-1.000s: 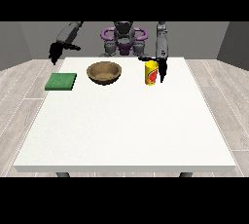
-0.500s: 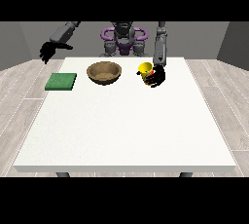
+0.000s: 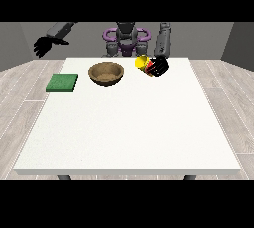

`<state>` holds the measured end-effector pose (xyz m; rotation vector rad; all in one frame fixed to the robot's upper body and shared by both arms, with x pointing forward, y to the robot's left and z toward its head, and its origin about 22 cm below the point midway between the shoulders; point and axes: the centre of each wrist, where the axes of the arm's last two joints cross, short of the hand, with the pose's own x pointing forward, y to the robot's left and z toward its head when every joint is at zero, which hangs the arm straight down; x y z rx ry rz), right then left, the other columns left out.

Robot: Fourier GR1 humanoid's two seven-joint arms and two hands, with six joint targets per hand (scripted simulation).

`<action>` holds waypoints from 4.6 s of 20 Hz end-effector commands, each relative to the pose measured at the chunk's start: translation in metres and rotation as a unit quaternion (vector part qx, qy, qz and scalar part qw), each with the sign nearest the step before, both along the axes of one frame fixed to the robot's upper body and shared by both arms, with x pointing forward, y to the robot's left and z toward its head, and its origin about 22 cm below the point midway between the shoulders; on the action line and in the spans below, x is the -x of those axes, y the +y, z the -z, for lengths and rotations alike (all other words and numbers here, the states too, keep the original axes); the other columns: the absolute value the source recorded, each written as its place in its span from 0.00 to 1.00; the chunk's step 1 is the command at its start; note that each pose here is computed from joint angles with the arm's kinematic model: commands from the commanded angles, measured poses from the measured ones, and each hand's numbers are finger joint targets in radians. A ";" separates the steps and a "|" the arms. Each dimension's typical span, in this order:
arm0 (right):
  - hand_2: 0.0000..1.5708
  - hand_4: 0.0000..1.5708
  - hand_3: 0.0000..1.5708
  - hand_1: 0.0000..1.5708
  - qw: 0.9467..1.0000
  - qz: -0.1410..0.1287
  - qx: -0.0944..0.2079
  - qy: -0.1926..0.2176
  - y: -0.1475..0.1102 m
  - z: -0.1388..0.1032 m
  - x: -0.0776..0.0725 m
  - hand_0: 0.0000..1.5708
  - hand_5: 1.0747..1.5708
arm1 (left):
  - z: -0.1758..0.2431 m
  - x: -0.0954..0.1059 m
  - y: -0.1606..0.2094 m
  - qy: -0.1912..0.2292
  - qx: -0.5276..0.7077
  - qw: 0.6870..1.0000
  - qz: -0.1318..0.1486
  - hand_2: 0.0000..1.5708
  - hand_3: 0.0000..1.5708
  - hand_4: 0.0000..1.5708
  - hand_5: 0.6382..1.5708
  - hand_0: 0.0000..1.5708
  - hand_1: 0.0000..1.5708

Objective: Pick the cup and pour the ball into the bowl, then pick the bowl and place it on the pad

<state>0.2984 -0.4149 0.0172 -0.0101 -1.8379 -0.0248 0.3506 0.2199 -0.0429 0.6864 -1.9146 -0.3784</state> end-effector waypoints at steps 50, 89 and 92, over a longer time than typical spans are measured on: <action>0.00 0.00 0.15 0.00 0.997 0.031 -0.016 0.068 -0.001 0.014 -0.035 0.00 0.90 | -0.116 0.014 -0.230 -0.108 -0.657 0.745 0.051 1.00 1.00 0.76 0.83 0.49 0.49; 0.00 0.19 0.00 0.00 0.991 -0.026 -0.063 0.114 0.118 0.056 -0.044 0.00 0.96 | -0.092 -0.024 -0.039 0.045 0.138 0.985 0.095 0.00 0.00 0.00 0.94 0.00 0.00; 0.00 0.07 0.00 0.00 0.991 -0.041 -0.052 0.118 0.121 0.046 -0.050 0.00 0.94 | -0.069 -0.022 -0.025 0.052 0.131 0.987 0.083 0.00 0.00 0.00 0.94 0.00 0.00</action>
